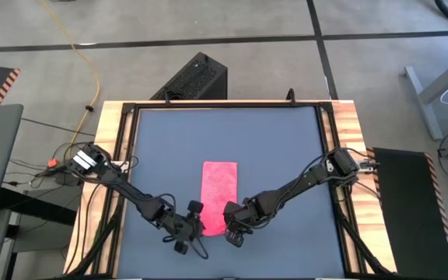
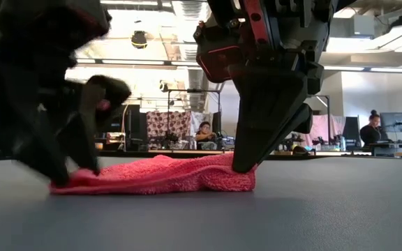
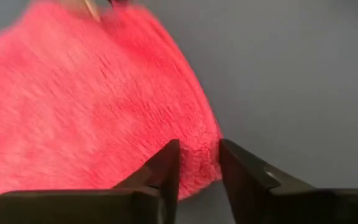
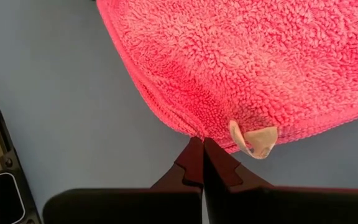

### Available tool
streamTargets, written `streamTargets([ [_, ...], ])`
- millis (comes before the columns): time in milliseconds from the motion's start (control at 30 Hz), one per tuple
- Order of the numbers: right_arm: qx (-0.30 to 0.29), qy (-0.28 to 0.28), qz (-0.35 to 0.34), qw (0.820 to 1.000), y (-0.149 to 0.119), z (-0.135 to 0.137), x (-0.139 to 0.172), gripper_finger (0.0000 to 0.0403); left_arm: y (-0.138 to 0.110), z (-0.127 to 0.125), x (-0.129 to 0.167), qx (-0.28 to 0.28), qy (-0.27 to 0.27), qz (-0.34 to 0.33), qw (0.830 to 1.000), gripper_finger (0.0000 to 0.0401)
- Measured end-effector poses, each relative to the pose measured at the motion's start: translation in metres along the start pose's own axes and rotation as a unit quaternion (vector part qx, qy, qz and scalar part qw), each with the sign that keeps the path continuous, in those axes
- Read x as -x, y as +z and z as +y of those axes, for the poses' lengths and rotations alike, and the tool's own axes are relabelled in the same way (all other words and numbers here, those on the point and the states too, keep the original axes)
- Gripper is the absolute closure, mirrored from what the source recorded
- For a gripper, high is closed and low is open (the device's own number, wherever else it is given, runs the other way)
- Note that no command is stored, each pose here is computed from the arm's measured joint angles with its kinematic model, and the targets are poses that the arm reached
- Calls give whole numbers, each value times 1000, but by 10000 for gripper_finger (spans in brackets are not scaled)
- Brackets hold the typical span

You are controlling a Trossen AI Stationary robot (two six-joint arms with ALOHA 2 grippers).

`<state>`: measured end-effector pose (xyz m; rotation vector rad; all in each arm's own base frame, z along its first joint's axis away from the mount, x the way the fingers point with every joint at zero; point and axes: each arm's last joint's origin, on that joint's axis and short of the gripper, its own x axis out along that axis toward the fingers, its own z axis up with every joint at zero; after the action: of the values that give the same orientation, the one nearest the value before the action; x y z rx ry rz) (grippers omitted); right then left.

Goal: Roll towel
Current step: Roll the pink towel

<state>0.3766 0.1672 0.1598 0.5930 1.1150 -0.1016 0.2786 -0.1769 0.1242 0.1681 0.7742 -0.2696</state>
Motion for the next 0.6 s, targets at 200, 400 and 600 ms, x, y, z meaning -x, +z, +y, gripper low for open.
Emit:
streamTargets([
  [200, 0, -3, 2, 1000, 0, -1, 0, 385, -4, -3, -8, 24, -27, 6, 999, 383],
  [400, 3, -5, 4, 1000, -1, -1, 0, 385, -5, -3, -8, 37, -26, 12, 999, 400],
  [600, -17, 11, 26, 999, 1, -2, 0, 385, -6, -4, -8, 51, -27, 17, 998, 401],
])
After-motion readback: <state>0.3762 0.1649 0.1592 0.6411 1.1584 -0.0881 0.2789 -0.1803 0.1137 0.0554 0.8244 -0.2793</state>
